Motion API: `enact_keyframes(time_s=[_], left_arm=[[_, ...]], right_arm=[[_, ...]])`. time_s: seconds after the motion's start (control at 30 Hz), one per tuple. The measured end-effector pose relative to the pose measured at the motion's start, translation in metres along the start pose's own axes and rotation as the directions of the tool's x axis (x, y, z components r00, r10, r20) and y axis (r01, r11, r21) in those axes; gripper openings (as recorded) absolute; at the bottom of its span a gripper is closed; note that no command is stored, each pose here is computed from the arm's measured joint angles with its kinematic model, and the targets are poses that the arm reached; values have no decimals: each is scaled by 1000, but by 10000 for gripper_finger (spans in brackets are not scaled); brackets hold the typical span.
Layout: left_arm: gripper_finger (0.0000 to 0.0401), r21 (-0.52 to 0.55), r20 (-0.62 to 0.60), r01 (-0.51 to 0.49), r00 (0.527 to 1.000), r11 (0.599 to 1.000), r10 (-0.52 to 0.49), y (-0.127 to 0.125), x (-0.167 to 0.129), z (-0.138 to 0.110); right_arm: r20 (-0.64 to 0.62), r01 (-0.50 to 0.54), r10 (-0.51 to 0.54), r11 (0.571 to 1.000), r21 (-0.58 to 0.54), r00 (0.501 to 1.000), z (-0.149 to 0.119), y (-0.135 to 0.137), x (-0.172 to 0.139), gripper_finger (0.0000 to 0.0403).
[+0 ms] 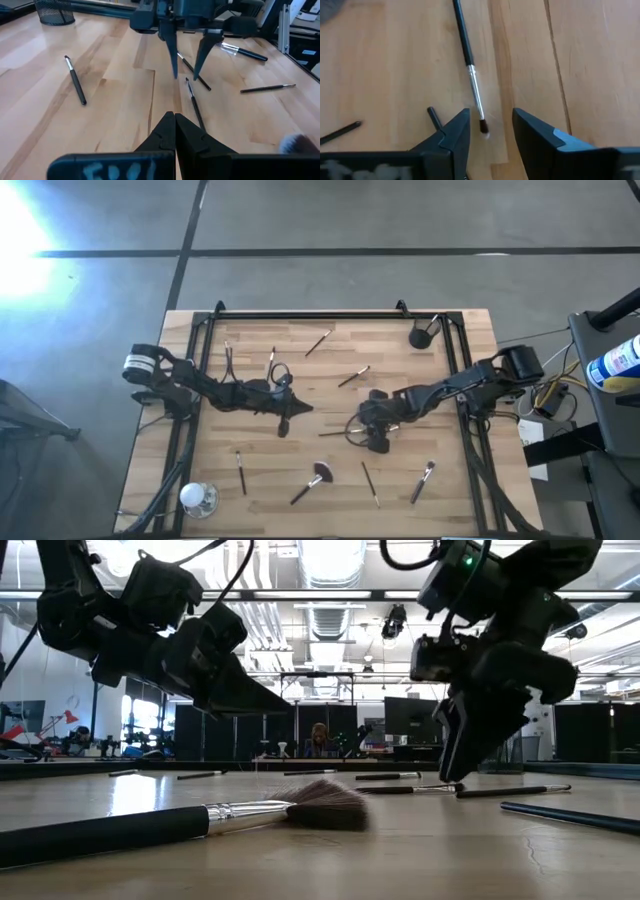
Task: Put items in baskets/containers
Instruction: Put the eyeshadow brush into the pen holder
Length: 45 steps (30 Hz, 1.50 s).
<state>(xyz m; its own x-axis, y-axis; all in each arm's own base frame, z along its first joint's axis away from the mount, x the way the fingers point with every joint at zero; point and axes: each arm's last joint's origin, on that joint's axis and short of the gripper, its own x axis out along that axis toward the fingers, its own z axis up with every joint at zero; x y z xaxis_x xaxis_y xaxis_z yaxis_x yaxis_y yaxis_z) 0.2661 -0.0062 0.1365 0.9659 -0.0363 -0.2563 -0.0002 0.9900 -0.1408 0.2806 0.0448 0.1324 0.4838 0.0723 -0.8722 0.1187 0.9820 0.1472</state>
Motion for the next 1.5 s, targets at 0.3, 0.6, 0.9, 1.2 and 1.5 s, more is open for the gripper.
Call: enact_keyframes(time_s=[0.3, 0.6, 0.9, 1.2, 1.5], left_arm=[[0, -43, -25, -4, 1000, 999, 3, 0, 0, -2], [51, -120, -186, -21, 983, 993, -2, -2, 13, 1], [120, -141, -269, 6, 962, 990, -44, -12, 24, 13], [122, -169, -299, 72, 947, 983, -121, -14, 23, 11], [122, -225, -288, 115, 941, 967, -179, -8, 24, 16]], right_arm=[[-50, 18, -18, 1000, -5, 999, -4, -1, 7, 69], [-76, 98, -105, 991, -94, 992, 4, 2, -1, 10], [71, 261, -251, 925, -277, 965, 44, 23, -26, 8], [118, 318, -295, 883, -345, 948, 66, 33, -45, 8], [25, 306, -326, 856, -418, 945, 54, 34, -40, 8]])
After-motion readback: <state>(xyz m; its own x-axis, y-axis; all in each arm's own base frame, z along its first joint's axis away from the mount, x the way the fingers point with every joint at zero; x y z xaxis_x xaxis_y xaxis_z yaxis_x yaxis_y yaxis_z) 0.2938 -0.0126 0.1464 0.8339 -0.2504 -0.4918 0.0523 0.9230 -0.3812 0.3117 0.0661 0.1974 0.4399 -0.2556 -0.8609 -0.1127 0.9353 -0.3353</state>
